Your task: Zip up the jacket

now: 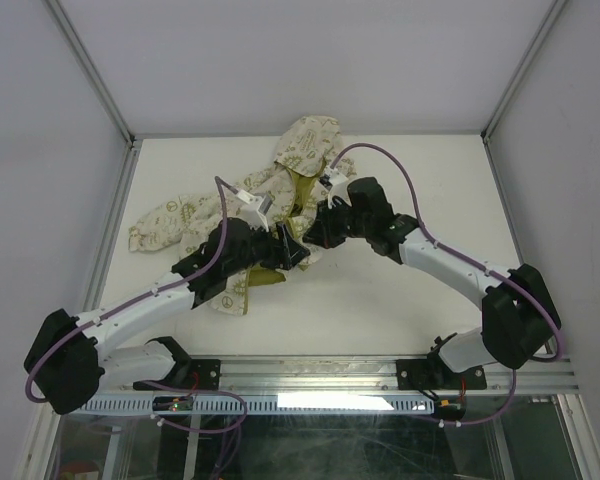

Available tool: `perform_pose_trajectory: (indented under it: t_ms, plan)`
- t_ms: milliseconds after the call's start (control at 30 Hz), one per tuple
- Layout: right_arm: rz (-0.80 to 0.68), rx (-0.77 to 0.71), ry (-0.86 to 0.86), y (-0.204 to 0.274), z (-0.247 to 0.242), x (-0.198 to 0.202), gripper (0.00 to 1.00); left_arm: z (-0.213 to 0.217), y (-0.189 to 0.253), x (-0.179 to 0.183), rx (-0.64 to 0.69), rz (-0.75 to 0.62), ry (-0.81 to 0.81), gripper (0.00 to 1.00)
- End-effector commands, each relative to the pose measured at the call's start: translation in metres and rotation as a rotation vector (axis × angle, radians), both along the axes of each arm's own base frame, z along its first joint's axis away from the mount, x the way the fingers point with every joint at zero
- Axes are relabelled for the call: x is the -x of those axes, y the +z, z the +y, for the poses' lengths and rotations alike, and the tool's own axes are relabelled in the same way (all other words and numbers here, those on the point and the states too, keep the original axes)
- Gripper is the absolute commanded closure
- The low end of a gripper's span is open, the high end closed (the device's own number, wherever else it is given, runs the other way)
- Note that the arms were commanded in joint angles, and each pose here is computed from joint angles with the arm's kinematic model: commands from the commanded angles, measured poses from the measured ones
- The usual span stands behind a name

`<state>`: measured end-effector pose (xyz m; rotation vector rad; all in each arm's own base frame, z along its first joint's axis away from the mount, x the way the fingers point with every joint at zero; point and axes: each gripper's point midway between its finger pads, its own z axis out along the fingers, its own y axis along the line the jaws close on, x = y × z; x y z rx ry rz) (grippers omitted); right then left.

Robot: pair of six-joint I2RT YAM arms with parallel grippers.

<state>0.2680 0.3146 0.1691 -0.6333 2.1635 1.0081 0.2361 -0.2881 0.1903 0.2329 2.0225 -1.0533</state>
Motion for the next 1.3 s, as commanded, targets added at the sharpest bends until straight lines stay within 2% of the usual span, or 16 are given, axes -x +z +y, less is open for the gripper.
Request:
perform_pose_trajectory:
  t_ms: [0, 167, 333, 500, 567, 633, 933, 1033, 1167, 1200, 1267]
  plan:
    - [-0.044, -0.055, -0.024, 0.028, 0.011, -0.010, 1.00, 0.008, 0.005, -0.034, -0.060, -0.064, 0.138, 0.37]
    - [-0.051, -0.048, -0.016, 0.030, 0.011, -0.011, 1.00, 0.009, -0.006, -0.040, -0.098, -0.062, 0.155, 0.45]
    - [-0.052, -0.047, 0.004, 0.029, 0.012, -0.008, 1.00, 0.015, -0.003, -0.047, -0.125, -0.096, 0.177, 0.42]
    - [-0.053, -0.053, 0.016, 0.029, 0.012, -0.006, 1.00, 0.015, 0.006, -0.043, -0.112, -0.153, 0.102, 0.43]
    - [-0.056, -0.058, 0.023, 0.030, 0.013, -0.005, 1.00, 0.015, 0.006, -0.043, -0.102, -0.141, 0.070, 0.54]
    - [-0.058, -0.064, 0.036, 0.031, 0.015, -0.004, 1.00, 0.012, 0.005, -0.040, -0.091, -0.133, 0.035, 0.58]
    - [-0.096, -0.106, 0.113, 0.040, 0.016, 0.007, 1.00, 0.009, 0.004, -0.040, -0.064, -0.138, -0.063, 0.59]
    - [-0.098, -0.116, 0.120, 0.041, 0.012, 0.007, 1.00, 0.008, 0.007, -0.035, -0.038, -0.130, -0.117, 0.72]
    - [-0.119, -0.148, 0.131, 0.048, 0.004, 0.004, 1.00, 0.008, 0.015, -0.024, -0.008, -0.116, -0.172, 1.00]
    - [-0.126, -0.156, 0.126, 0.049, 0.001, 0.003, 0.96, 0.008, 0.018, -0.021, 0.004, -0.110, -0.180, 1.00]
    - [-0.148, -0.174, 0.121, 0.053, -0.008, 0.002, 0.80, 0.009, 0.026, -0.017, 0.035, -0.090, -0.191, 1.00]
